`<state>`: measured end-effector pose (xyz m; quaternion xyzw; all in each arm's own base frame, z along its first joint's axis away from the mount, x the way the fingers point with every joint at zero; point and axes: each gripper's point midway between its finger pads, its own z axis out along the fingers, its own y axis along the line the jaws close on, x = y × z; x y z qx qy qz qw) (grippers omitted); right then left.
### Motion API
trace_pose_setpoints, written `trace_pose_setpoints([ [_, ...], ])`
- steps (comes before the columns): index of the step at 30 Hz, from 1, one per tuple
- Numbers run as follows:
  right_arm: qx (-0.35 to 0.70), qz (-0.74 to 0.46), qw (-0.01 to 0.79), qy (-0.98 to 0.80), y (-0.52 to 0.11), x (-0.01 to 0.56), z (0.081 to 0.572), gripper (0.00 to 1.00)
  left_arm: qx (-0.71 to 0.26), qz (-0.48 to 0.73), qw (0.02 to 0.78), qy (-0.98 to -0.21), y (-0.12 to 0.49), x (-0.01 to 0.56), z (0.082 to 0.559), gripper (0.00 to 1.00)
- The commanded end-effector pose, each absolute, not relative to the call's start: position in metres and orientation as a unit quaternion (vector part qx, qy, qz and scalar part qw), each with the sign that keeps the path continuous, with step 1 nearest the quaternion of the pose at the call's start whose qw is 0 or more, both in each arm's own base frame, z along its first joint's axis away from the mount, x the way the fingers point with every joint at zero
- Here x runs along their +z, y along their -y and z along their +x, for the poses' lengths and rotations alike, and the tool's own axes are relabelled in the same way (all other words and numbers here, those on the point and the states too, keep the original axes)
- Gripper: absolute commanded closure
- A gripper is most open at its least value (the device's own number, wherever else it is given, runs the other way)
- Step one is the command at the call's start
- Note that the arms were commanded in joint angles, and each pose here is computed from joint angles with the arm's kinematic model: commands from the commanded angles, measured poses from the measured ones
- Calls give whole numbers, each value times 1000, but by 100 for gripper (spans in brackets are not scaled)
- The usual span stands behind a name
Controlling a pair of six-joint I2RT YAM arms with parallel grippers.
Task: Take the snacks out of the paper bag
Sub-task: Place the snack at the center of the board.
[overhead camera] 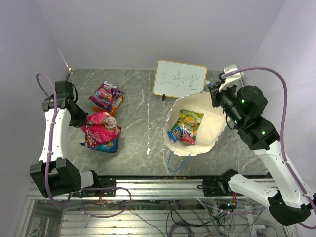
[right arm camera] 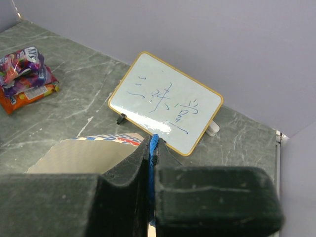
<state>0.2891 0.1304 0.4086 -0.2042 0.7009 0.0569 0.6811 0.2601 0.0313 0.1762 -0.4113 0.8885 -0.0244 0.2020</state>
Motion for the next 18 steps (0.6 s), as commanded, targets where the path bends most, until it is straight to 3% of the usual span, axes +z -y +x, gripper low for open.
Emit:
trace_pose_setpoints([
  [1,56,-203,698,-685,-131,422,291,100,-41,-405,203,-890,-32,161,258,93],
  [9,57,-210,695,-685,-136,420,295,100,-18,-431,190,-882,-44,134,250,92],
  [14,55,-214,695,-684,-137,419,297,100,10,-430,211,-878,-59,144,256,82],
  [18,56,-214,695,-684,-138,417,297,100,14,-428,217,-877,-62,146,260,68],
])
